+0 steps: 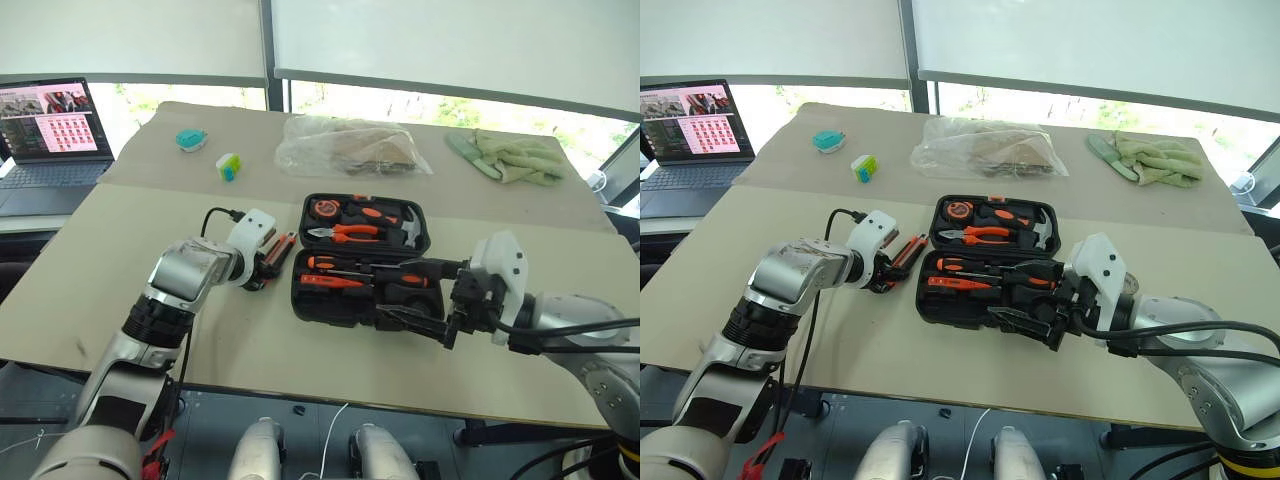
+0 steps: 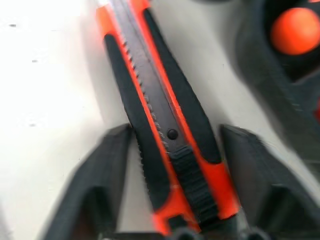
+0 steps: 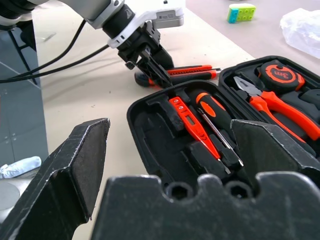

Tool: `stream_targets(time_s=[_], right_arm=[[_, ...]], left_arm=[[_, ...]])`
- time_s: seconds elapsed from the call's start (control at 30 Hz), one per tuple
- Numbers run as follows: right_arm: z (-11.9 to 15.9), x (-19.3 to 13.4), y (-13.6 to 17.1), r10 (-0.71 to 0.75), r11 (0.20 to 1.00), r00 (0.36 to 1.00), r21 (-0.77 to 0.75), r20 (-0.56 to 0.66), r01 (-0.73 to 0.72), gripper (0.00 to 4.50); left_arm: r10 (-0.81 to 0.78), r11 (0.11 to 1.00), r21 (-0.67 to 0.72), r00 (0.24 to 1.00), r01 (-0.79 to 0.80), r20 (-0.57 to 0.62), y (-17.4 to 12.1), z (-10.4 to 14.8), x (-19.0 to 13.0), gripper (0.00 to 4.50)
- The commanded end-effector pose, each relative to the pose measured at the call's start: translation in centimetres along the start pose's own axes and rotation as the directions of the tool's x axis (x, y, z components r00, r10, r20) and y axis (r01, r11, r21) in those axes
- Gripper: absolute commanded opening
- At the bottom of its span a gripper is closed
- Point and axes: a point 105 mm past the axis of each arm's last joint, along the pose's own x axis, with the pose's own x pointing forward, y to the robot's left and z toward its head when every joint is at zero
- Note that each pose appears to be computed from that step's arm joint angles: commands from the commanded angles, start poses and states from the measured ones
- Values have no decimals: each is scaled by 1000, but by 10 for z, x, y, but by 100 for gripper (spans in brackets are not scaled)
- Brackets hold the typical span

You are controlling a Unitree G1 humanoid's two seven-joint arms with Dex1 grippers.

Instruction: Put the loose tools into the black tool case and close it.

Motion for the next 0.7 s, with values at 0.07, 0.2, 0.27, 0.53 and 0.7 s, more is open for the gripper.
stream_targets(time_s=[0.07, 0.2, 0.27, 0.53, 0.7], right_arm=[[13, -6, 1, -17, 999, 999, -45, 38, 19, 450], [13, -9, 0, -34, 999, 999, -39, 36, 35, 450], [13, -12, -1, -40, 999, 999, -33, 33, 41, 450], [4, -23, 5, -55, 998, 998, -13, -26, 54, 450], [-1, -34, 10, -82, 997, 995, -3, -62, 82, 450]], left_arm=[[68, 997, -45, 997, -66, 40, 28, -1, -10, 173], [139, 984, 76, 959, -162, 247, 57, 40, -38, 173], [103, 966, 183, 925, -180, 366, 60, 67, -52, 173], [-665, 590, 739, 715, 326, 216, -60, 87, -78, 173], [-739, 384, 804, 674, 454, -27, -95, 66, -52, 173]])
